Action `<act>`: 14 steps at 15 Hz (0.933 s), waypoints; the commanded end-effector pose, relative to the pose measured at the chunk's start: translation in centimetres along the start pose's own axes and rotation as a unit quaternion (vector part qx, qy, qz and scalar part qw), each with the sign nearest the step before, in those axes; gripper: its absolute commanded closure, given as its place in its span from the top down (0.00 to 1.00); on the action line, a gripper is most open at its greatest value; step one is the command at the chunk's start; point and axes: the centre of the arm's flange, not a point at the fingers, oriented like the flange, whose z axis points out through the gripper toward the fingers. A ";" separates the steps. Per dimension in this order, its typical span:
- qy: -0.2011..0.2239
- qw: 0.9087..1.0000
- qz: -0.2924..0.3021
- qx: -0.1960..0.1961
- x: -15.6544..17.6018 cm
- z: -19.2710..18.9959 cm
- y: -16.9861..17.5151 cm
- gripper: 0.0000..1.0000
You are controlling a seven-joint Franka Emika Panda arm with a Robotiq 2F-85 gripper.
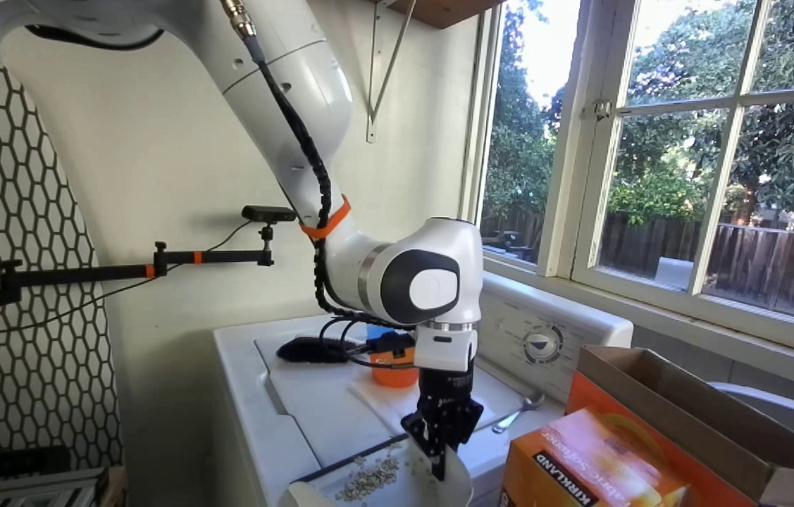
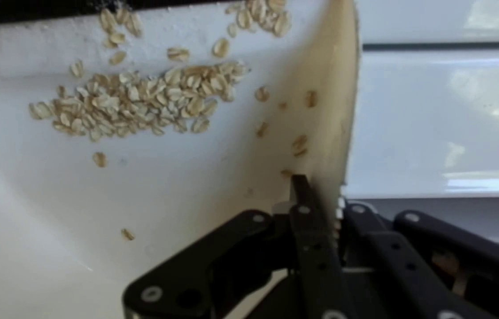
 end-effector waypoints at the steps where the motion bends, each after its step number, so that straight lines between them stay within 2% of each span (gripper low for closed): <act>1: -0.012 1.000 0.024 -0.010 -0.1 0.2 -0.1 0.02; 8: -0.047 0.994 0.076 -0.067 -0.2 -1.0 -0.1 0.01; 14: -0.052 0.989 0.102 -0.091 0.2 -2.3 -0.1 0.01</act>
